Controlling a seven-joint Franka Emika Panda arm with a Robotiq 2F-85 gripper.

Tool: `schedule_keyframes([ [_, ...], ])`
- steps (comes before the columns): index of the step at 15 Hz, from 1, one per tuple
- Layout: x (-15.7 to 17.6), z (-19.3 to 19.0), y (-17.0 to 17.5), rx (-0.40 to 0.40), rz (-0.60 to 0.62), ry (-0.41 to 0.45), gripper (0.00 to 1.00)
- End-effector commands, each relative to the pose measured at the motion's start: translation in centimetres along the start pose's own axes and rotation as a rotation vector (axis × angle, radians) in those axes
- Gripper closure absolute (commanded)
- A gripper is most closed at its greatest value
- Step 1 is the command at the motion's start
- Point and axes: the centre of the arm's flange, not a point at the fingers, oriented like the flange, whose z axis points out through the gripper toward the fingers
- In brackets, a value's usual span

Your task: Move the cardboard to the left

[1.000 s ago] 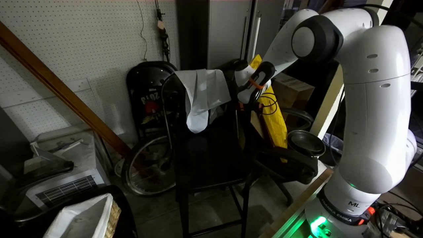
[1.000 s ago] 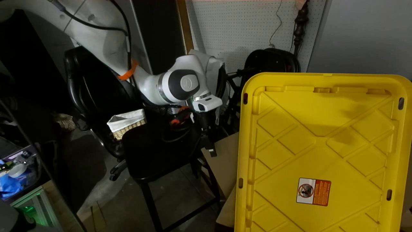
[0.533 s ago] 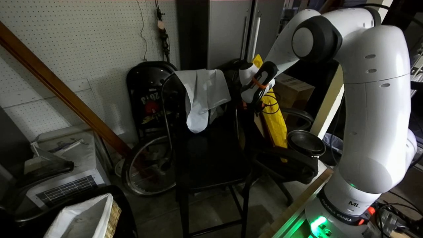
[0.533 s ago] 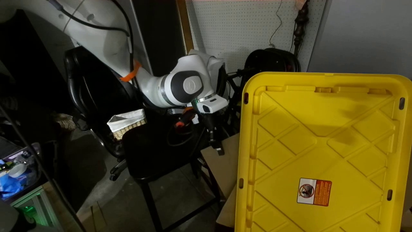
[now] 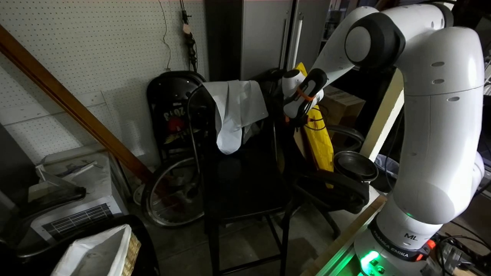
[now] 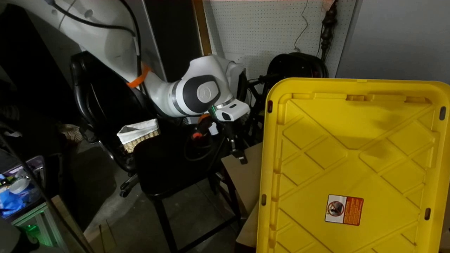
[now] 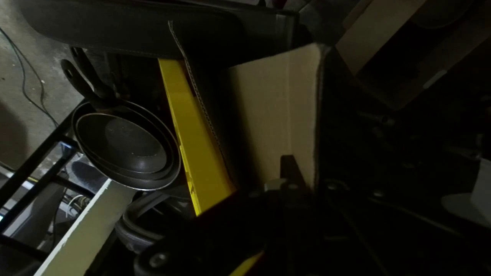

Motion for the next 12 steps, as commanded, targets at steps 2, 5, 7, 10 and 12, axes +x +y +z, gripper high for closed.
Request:
schedule_keyframes([
  [2, 0.7, -5.7, 3.3, 0.099, -0.006, 0.075, 0.99],
  [5, 1.3, -8.7, 4.5, 0.128, -0.017, 0.127, 0.99],
  [7, 1.5, -10.2, 5.4, 0.131, -0.029, 0.159, 0.99],
  [10, 1.5, -12.6, 6.3, 0.129, -0.055, 0.226, 0.99],
  [12, 1.5, -14.2, 6.8, 0.127, -0.073, 0.281, 0.99],
])
